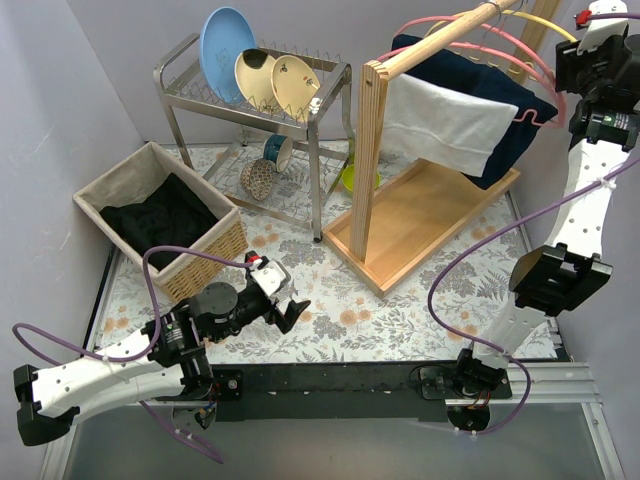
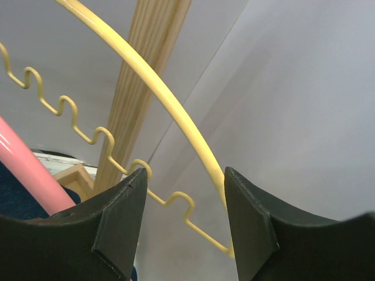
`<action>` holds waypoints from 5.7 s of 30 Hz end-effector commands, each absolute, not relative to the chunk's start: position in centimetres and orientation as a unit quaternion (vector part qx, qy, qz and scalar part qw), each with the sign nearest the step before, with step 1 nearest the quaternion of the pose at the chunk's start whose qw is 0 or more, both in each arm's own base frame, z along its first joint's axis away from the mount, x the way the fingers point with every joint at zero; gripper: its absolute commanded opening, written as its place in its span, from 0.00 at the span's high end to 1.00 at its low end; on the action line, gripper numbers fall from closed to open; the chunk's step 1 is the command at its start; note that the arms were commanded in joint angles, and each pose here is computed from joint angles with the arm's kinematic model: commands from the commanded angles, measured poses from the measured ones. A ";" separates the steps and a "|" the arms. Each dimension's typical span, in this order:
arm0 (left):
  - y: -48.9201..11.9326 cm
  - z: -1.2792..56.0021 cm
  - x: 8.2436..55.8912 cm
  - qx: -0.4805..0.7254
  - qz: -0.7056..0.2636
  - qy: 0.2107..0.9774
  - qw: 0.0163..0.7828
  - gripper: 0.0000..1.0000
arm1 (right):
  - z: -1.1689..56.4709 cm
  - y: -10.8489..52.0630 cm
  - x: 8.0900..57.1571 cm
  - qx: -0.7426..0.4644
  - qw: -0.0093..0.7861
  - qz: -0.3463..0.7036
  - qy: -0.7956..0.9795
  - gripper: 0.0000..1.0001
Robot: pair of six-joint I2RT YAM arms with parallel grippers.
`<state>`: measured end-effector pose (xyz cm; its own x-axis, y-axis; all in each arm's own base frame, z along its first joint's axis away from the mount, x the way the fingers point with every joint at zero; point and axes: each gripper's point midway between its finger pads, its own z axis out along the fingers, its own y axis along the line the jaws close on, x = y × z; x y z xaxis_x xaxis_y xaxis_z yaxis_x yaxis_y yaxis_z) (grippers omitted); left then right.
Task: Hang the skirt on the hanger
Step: Grab a hanger with the right arm
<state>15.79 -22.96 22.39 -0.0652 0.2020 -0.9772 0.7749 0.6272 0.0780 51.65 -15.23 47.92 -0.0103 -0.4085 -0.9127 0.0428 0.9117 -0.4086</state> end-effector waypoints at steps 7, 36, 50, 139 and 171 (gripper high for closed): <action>-23.0 21.7 15.8 0.362 -0.242 0.691 0.576 0.02 | 49.5 -18.3 53.2 -0.109 0.668 -0.316 0.665 0.41; -23.2 21.2 15.8 0.367 -0.240 0.695 0.569 0.02 | 51.6 -15.1 51.6 -0.150 0.696 -0.333 0.618 0.99; -23.2 21.4 15.7 0.368 -0.245 0.693 0.569 0.02 | 49.8 -11.8 53.9 -0.228 0.646 -0.370 0.628 0.99; -23.5 22.3 15.1 0.367 -0.267 0.685 0.570 0.02 | 57.7 -17.9 16.3 0.115 0.686 -0.561 0.449 0.99; -18.0 48.9 8.3 0.301 -0.444 0.579 0.614 0.02 | 43.8 4.9 20.2 -0.388 0.724 -0.061 0.566 0.99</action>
